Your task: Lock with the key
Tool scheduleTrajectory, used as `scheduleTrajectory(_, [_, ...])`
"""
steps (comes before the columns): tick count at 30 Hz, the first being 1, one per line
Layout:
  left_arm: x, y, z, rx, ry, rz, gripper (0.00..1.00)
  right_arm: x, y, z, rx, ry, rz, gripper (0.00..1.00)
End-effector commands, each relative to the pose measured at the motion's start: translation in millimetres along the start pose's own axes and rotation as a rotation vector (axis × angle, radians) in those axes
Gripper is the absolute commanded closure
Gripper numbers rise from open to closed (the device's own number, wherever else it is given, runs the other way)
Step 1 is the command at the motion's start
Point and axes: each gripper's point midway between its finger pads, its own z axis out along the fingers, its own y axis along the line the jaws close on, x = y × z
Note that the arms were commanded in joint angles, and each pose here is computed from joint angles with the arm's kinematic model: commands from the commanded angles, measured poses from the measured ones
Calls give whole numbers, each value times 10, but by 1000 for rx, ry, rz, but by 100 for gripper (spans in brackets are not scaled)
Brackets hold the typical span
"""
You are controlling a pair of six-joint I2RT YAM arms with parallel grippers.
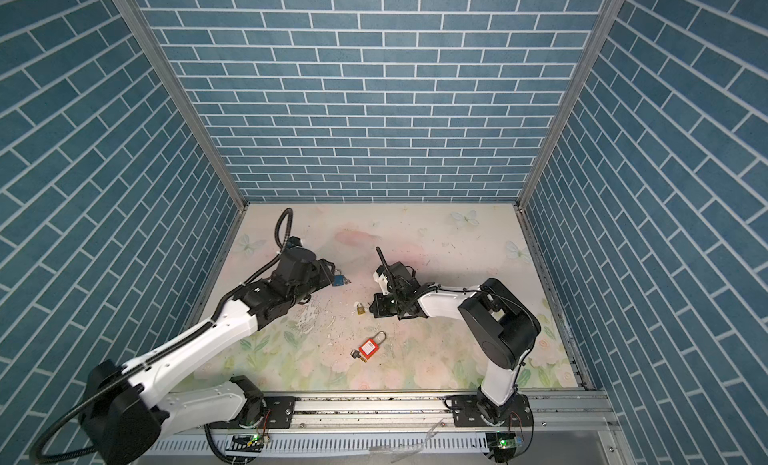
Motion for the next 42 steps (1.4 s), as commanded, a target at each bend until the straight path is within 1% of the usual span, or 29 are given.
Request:
scheduleTrajectory(1, [-234,217,-164,-42,-134,88,44,22,-27,89,0,44,40,100])
scheduleTrajectory(4, [-350,301,-310,-29,-198,93,41,-2,-36,135,7,55,37,100])
scheduleTrajectory(8, [-394,392,-402,-33,-239,96,37,-13,-65,167,26,67,30,100])
scheduleTrajectory(19, [-441,446,-389,-61,-243,116,36,-37,-98,137,62,67,25,81])
scheduleTrajectory(22, [-488,453,-410,-67,-258,117,36,-71,-78,102,69,60,19,77])
scheduleTrajectory(25, [-555,473,-446,-82,-278,123,35,-153,-28,17,81,36,2,73])
scheduleTrajectory(29, [-704,521,-535,-121,-323,137,32,-336,91,-212,113,-19,-36,67])
scheduleTrajectory(31, [-826,548,-596,-149,-363,154,28,-478,179,-407,136,-66,-64,63])
scheduleTrajectory(34, [-1084,609,-706,-208,-458,200,22,-807,302,-888,184,-193,-115,59])
scheduleTrajectory(36, [-1275,746,-774,-291,-539,218,15,-1065,242,-1372,277,-312,-125,58])
scheduleTrajectory(38, [-1393,926,-797,-371,-607,220,14,-1302,110,-1913,380,-457,-140,58])
scheduleTrajectory(40, [-1447,1082,-755,-407,-664,230,14,-1453,-114,-2439,484,-605,-132,57])
scheduleTrajectory(42, [-1419,1333,-652,-454,-685,236,14,-1510,-453,-3017,594,-786,-91,48])
